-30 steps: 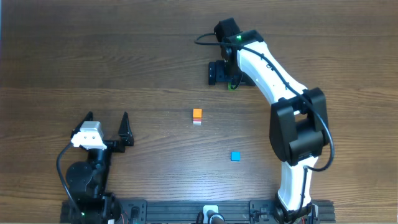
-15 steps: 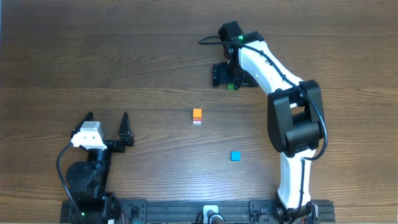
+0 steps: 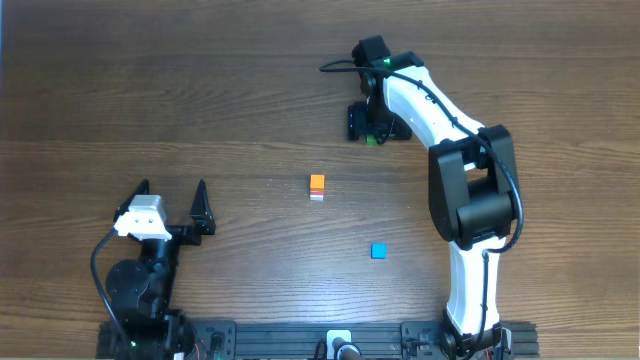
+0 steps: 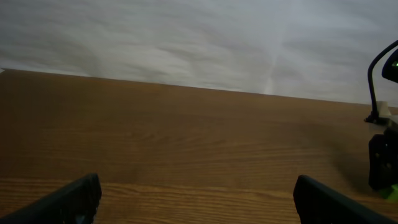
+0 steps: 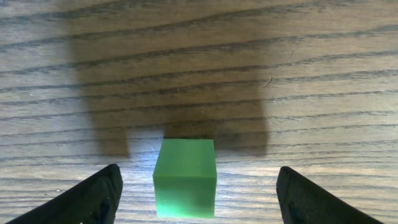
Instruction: Stack Cubes
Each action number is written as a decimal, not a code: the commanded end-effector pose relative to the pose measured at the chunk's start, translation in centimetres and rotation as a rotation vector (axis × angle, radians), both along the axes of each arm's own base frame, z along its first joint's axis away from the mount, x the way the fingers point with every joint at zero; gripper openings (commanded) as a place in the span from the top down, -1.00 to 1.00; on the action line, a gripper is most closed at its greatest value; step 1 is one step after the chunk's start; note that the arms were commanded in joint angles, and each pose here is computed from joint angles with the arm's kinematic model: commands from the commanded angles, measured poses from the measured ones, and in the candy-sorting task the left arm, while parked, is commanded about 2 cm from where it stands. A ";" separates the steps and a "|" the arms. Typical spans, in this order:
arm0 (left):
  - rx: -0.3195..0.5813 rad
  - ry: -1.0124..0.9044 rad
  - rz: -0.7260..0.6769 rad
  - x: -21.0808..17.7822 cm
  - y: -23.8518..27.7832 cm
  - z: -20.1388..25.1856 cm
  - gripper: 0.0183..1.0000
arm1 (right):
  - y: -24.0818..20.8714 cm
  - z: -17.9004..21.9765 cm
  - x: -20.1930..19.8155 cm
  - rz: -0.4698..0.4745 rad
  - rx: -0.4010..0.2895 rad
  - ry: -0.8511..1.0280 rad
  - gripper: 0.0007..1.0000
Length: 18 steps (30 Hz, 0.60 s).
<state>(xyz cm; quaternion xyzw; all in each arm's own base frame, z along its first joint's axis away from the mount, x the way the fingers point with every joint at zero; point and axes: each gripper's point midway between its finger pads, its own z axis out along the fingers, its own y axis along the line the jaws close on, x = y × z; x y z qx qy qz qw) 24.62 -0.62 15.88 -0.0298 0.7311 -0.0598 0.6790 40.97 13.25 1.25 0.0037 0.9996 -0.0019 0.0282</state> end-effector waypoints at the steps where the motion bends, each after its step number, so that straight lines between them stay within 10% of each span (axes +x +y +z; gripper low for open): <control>1: 0.003 0.002 -0.001 0.0 0.0 -0.2 -1.00 | 0.9 -0.6 0.3 0.026 0.005 0.002 -0.46; 18: 0.003 0.002 -0.001 0.0 0.0 -0.2 -1.00 | 1.8 -0.6 0.4 0.041 0.017 -0.010 0.40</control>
